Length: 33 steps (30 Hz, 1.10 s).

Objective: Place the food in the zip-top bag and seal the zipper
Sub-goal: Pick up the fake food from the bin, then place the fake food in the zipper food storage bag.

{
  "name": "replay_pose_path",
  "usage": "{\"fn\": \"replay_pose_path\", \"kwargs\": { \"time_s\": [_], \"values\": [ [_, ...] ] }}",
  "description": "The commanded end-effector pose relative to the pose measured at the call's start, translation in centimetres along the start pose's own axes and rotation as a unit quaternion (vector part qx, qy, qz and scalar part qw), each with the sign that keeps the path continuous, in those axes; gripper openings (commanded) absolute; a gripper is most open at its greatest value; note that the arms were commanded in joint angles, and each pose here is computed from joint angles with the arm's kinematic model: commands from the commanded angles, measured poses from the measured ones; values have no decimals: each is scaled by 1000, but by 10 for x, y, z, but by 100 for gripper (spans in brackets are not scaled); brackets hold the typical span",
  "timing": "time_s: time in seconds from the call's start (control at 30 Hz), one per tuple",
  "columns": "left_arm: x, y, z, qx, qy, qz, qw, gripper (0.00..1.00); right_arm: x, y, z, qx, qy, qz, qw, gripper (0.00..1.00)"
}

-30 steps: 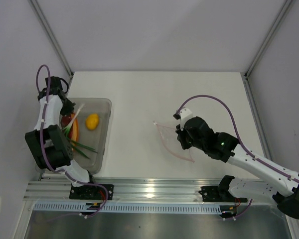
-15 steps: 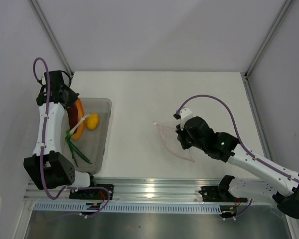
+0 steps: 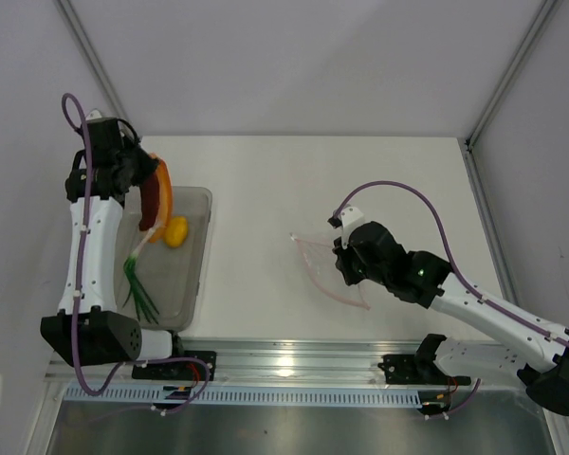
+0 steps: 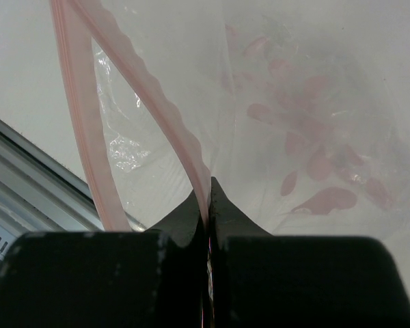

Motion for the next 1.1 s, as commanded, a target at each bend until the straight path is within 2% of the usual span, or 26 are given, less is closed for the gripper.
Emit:
{"fn": "replay_pose_path", "kwargs": {
  "time_s": [0.0, 0.17, 0.23, 0.53, 0.8, 1.07],
  "values": [
    [12, -24, -37, -85, 13, -18, 996, 1, 15, -2, 3, 6, 15, -21, 1000, 0],
    [0, -13, -40, -94, 3, 7, 996, 1, 17, -3, 2, 4, 17, -21, 1000, 0],
    [-5, -12, -48, -123, 2, 10, 992, 1, 17, -2, 2, 2, 16, -20, 1000, 0],
    [-14, -41, -87, -213, 9, 25, 977, 1, 20, 2, 8, 14, 23, -13, 1000, 0],
    [-20, -110, -114, -303, 23, 33, 952, 1, 38, -5, 12, 22, 40, -8, 999, 0],
    [-48, -204, -148, -440, 42, 70, 894, 1, 72, -21, 22, 44, 70, -23, 996, 0]
  ]
}}
Point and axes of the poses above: each gripper's point midway between its finger pads, its own y axis out along the fingers, its own z axis along the line the jaws close on, x = y × z, the point moved 1 cm from there along -y, back along the fingers, and after that the axes turned 8 degrees about -y, right-handed, at the moved point
